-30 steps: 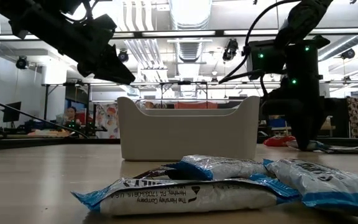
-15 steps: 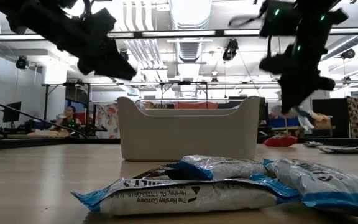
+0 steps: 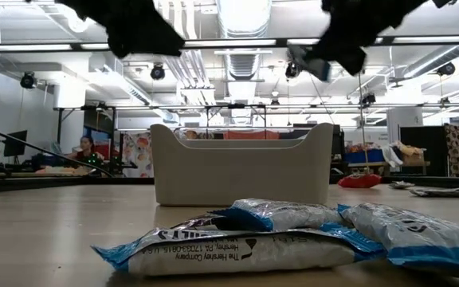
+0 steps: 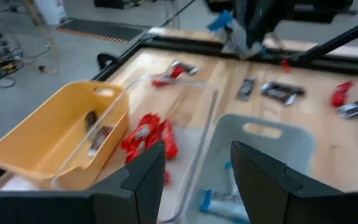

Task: Organize candy in baskets
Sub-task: Put the white chocolate bar into the gray bin, then put the brown chocolate bar into the yellow bin

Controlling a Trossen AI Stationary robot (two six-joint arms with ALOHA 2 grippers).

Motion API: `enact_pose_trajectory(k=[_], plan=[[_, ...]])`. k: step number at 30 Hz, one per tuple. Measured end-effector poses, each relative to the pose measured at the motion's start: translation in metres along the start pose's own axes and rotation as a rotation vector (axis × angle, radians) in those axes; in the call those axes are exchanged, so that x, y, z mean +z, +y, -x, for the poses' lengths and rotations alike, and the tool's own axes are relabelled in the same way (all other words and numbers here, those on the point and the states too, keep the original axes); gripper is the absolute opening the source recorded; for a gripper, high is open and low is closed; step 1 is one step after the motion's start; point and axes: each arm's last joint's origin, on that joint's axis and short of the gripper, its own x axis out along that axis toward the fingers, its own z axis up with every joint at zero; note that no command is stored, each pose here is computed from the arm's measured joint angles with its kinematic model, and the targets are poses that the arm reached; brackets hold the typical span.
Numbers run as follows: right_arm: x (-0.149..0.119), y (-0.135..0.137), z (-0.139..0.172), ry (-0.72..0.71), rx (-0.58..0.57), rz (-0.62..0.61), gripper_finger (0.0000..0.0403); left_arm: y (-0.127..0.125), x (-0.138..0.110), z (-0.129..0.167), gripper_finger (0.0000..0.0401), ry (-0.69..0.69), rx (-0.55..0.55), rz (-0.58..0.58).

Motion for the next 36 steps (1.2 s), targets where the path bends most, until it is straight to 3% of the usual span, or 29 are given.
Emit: enact_pose_trajectory(k=[6,12,21,30,36], plan=[[0.001,0.030,-0.027,-0.138,0.111,0.215,0.0023,-0.019,0.013,0.014,0.0166,-0.039,-0.086,-0.011],[-0.012,0.039,-0.061,-0.131,0.115,0.283,0.0024,-0.037,0.014,0.027,0.0166,-0.057,-0.170,-0.006],[-0.029,0.039,-0.085,-0.059,0.082,0.172,0.0067,-0.052,0.010,0.038,0.0166,-0.071,-0.250,0.023],[-0.030,0.038,-0.085,-0.051,0.068,0.095,0.0135,-0.056,0.001,0.033,0.0166,-0.048,-0.250,0.039],[-0.032,0.039,-0.078,0.001,0.085,-0.014,0.0150,-0.064,-0.009,0.022,0.0166,-0.003,-0.239,0.025]])
